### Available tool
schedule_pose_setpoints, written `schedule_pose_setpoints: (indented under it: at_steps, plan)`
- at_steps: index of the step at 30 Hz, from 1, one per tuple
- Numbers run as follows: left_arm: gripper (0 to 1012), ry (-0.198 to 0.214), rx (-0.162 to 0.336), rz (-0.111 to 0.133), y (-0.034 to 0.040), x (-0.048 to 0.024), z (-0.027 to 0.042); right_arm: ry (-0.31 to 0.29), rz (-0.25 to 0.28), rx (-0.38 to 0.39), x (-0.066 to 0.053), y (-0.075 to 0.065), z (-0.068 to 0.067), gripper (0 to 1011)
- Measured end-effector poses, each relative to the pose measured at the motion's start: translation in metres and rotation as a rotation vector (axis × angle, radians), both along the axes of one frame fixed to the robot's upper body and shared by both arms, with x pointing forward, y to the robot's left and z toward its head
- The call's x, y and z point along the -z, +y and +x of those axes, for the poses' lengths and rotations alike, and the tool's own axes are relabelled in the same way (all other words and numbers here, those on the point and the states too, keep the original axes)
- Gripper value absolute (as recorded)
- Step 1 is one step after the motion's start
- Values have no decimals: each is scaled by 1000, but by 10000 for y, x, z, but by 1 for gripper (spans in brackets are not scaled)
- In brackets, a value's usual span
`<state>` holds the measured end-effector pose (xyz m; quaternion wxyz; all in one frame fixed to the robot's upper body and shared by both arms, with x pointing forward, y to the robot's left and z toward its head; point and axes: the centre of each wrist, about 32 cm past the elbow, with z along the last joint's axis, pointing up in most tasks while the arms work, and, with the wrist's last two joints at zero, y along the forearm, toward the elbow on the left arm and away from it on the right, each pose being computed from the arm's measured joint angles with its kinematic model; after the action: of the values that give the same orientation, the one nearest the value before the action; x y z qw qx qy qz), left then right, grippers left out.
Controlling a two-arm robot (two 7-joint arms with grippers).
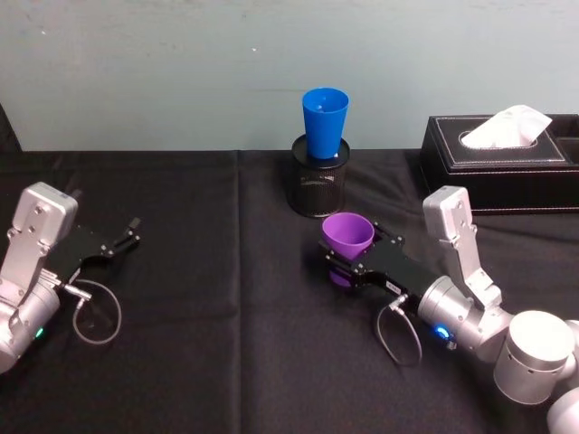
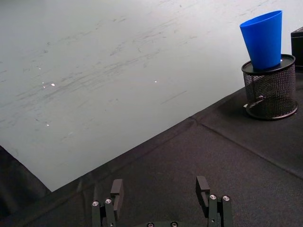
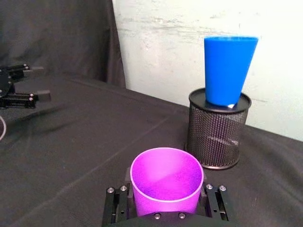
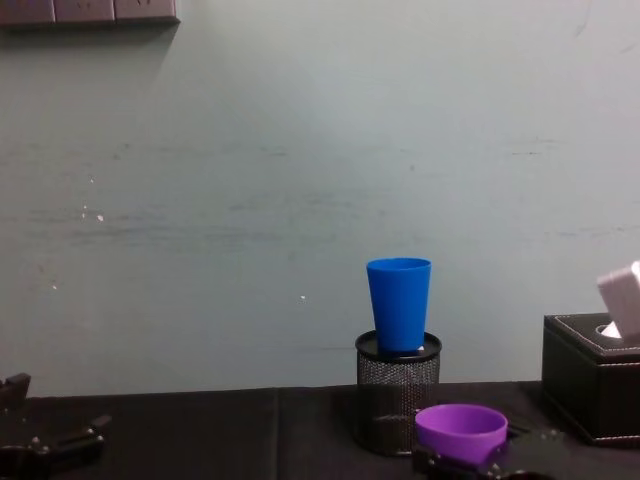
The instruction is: Pick up one cup with a gripper and tap it against the other cup.
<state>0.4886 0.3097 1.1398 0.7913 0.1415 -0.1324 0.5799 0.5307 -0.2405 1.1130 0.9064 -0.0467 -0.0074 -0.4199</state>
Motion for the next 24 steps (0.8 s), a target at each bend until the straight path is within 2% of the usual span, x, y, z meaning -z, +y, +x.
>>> schedule_pose_setpoints:
  at_steps: [6, 9, 12, 13, 15, 24]
  plan:
    - [1000, 0, 0, 0, 0, 0, 0, -14, -10, -2, -167, -8, -24, 733]
    - [1000, 0, 0, 0, 0, 0, 0, -16, -13, 1, -280, -12, -37, 733]
    - [1000, 0, 0, 0, 0, 0, 0, -21, -9, 7, -442, -22, -54, 733]
    - [1000, 0, 0, 0, 0, 0, 0, -21, -9, 7, -442, -22, -54, 733]
    - [1000, 0, 0, 0, 0, 0, 0, -19, 12, 13, -571, -38, -67, 733]
    - [1000, 0, 0, 0, 0, 0, 0, -27, 66, 11, -772, -72, -96, 733]
